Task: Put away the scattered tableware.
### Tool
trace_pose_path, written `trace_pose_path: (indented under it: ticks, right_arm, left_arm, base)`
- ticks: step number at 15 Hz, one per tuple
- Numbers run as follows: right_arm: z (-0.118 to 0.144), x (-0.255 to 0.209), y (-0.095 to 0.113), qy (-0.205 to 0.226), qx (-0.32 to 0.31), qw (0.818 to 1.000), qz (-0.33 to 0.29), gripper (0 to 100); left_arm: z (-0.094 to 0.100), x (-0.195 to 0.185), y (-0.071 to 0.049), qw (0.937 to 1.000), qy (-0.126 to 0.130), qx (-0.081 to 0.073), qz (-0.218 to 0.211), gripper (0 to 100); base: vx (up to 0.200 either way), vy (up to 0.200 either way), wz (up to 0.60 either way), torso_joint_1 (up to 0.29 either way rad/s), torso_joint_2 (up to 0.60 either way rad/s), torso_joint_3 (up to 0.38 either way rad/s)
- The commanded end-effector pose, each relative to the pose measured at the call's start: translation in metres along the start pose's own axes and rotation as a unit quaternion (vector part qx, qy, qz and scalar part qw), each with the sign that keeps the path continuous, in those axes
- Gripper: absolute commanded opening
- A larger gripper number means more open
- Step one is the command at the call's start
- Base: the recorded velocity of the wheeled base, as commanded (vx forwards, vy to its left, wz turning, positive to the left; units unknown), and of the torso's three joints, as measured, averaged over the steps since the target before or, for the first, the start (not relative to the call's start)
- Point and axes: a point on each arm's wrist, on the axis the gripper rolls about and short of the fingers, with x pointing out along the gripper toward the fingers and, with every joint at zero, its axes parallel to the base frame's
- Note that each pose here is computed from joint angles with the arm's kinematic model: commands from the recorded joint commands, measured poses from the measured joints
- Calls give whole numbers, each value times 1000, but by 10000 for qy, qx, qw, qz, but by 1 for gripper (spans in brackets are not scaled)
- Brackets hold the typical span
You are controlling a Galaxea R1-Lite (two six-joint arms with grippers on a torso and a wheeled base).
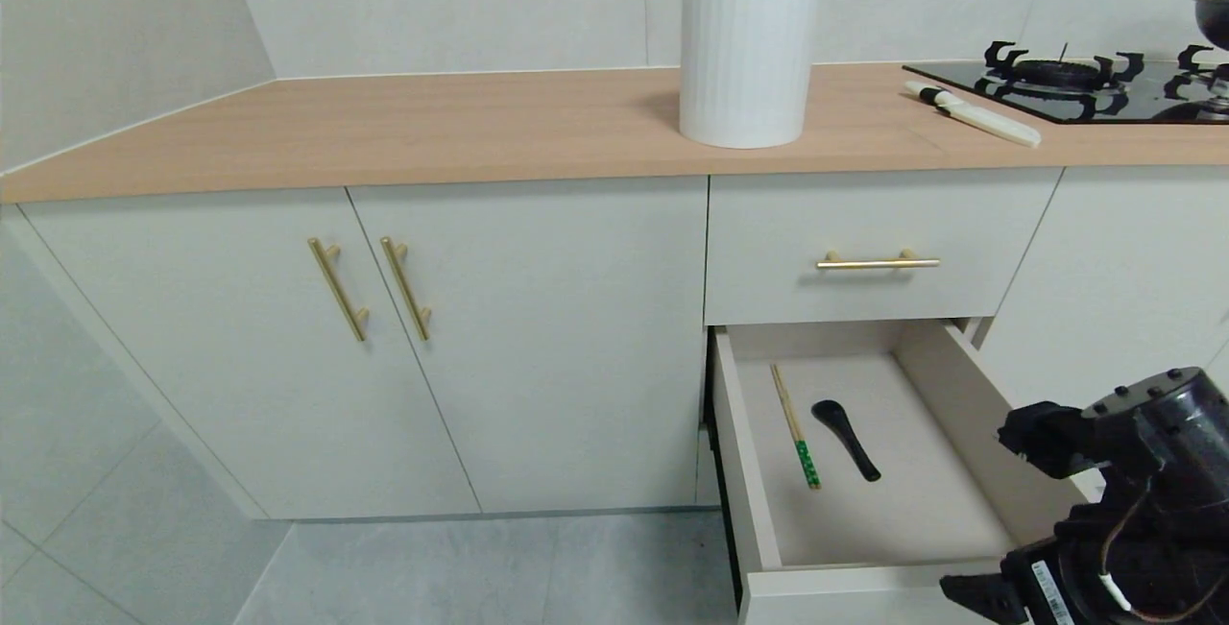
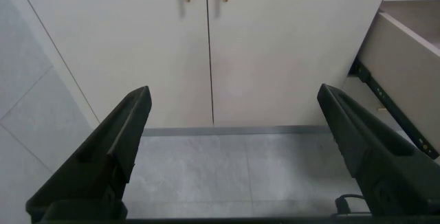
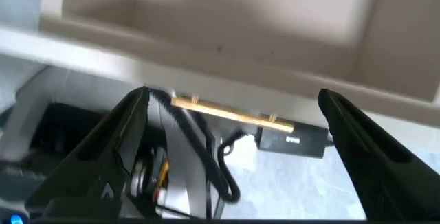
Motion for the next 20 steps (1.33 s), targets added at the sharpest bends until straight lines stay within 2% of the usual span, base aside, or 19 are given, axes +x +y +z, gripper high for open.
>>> trace_pose_path:
  ticks: [1,10,12,20]
  right_arm:
    - [-6,11,8,424,-222,9989,16,100]
    - [-12,32,17,1051,-444,9934,-152,100]
    - [-10,39,18,989,-227,9940,-415,100]
    - [-2,45,19,623,59,9963,-595,100]
  left_arm:
    - [0,0,0,10000,6,-2,4,100]
    - [0,0,0,10000,6,-2,4,100]
    - [0,0,0,10000,6,-2,4,100]
    - [0,0,0,10000,6,-2,4,100]
  base:
    - [0,0,0,0,0,0]
    - [0,0,0,0,0,0]
    - [0,0,0,0,0,0]
    - [0,0,0,0,0,0]
